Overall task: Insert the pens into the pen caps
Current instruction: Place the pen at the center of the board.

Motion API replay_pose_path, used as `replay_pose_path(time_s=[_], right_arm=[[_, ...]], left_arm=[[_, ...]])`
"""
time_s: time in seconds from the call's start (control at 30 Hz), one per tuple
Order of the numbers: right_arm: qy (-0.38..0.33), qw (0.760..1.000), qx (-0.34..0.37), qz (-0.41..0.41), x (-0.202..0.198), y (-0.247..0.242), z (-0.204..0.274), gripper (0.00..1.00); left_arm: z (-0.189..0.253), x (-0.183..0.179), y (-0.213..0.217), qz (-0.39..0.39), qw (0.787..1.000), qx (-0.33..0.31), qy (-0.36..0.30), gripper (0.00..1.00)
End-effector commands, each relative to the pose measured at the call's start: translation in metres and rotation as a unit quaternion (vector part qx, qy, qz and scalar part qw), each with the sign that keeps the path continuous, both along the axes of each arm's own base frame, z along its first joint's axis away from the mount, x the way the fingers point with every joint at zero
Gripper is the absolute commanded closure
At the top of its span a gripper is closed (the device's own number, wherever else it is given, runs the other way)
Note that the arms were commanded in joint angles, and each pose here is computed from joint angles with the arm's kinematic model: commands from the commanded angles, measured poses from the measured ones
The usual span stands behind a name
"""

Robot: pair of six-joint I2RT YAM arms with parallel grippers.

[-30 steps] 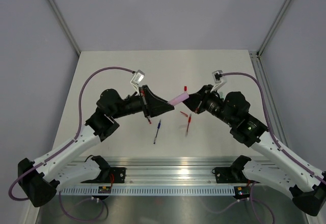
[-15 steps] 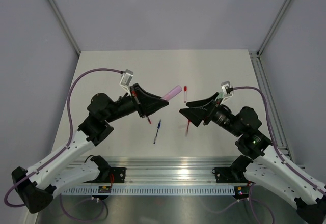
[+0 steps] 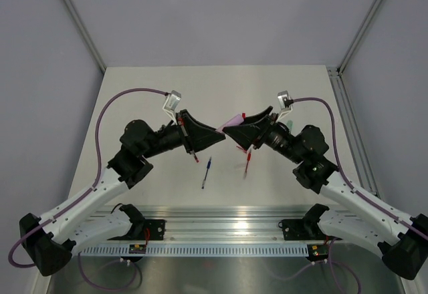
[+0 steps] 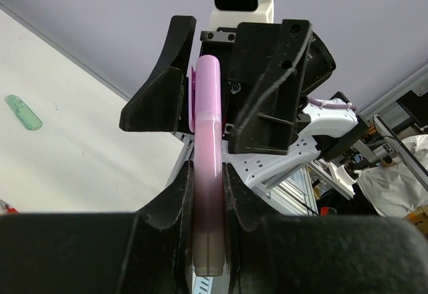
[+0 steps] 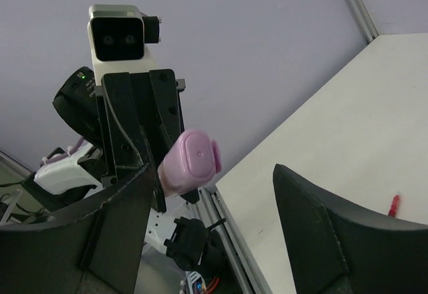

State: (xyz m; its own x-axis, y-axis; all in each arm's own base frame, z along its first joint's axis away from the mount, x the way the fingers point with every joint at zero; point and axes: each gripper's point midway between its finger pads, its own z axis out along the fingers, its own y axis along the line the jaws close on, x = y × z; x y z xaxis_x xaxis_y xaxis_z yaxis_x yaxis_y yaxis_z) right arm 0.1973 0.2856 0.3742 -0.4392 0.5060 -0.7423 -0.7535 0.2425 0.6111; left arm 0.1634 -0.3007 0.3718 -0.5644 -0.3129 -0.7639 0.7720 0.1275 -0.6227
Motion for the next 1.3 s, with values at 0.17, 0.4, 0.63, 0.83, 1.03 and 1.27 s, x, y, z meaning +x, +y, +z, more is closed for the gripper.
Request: replay_pose_path(time_s=[0.17,0.4,0.63,0.83,1.03,1.27], right_arm=[[-0.045,0.997,0.056,-0.001,0.005,0.003,0.046,0.73],[0.019,0.991,-0.06,-0.115,0.044,-0.018,0.018,1.0],[0.117,0.957,-0.222,-0.148,0.105,-0.058,-0.048,1.0],[0.239,0.908,-0.313,-0.14,0.164,-0.098,-0.132,1.0],[0.321,0.844,-0.404,-0.15,0.217,-0.122,-0.202,1.0],[0.378,0.784,-0.467,-0.157,0.26,-0.135,-0.267,0.99]], left_arm=[[0.004,-0.002,-0.006,-0.02,1.0,-0.009,-0.011,1.0],[-0.01,0.012,-0.006,0.014,0.999,0.045,0.005,0.14],[-0.002,0.033,0.018,0.109,0.99,0.091,-0.014,0.01],[0.009,0.035,0.032,0.144,0.984,0.099,-0.036,0.01],[0.016,0.032,0.035,0.143,0.984,0.093,-0.044,0.01],[0.012,0.036,0.037,0.157,0.981,0.103,-0.039,0.01]])
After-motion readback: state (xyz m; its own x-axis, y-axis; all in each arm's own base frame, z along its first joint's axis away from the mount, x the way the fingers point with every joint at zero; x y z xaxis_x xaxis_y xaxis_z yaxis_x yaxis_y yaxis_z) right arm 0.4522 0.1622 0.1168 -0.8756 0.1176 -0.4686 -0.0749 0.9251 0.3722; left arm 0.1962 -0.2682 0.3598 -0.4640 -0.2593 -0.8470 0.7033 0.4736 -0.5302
